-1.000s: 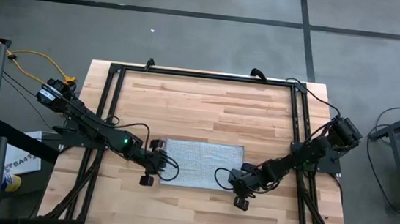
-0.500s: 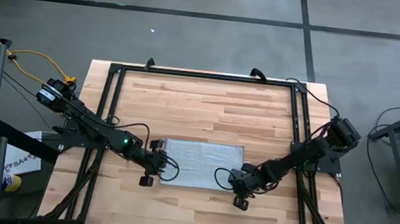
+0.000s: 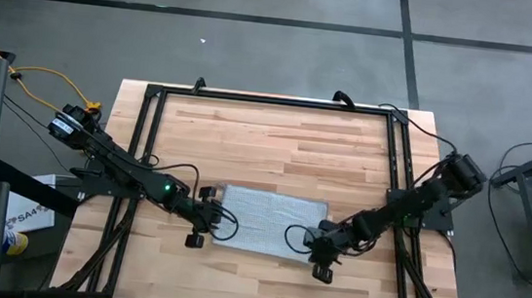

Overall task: Fold microfiber towels
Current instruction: Fold the gray towel

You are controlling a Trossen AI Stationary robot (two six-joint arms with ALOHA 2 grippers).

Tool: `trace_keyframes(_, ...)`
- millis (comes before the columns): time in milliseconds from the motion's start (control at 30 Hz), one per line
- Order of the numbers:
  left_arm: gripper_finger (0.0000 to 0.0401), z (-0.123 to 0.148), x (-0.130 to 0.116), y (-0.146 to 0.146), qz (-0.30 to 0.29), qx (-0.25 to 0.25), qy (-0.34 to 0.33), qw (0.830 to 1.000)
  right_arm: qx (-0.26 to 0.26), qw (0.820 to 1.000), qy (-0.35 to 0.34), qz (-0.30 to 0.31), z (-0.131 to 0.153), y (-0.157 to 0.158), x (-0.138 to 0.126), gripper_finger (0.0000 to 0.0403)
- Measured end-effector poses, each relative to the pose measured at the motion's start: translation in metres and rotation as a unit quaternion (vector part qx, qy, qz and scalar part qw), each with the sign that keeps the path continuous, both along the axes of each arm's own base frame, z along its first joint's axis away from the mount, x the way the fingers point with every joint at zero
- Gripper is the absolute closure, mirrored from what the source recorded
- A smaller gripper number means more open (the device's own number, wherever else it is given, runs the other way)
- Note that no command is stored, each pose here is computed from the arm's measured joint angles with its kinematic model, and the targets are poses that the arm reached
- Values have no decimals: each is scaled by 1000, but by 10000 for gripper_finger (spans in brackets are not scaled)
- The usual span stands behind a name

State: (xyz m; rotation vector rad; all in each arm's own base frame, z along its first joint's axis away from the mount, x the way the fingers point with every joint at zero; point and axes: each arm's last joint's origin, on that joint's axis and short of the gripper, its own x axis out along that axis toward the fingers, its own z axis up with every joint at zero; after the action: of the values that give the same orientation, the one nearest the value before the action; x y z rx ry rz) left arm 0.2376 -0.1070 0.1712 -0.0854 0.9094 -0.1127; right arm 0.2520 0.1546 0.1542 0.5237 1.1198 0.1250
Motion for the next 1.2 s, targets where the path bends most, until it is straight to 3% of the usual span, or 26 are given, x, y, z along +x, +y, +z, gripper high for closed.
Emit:
trace_keyframes(233, 317, 0, 0, 0, 0, 0, -1, 1000, -71, 996, -35, -38, 17, -13, -7, 401)
trace_keyframes(467, 317, 0, 0, 0, 0, 0, -1, 1000, -119, 984, 53, -119, 2, -34, -10, 401)
trace_keyframes(667, 317, -2, -2, 2, 1, 21, 10, 1000, -99, 984, 55, -141, 3, -36, -7, 401)
trace_keyframes(967, 318, -1, 0, 4, -46, 81, -10, 996, -89, 982, 54, -155, 3, -36, -7, 401)
trace_keyframes(1200, 318, -3, 10, 26, -54, 79, -2, 995, -81, 983, 45, -158, 4, -35, -5, 401)
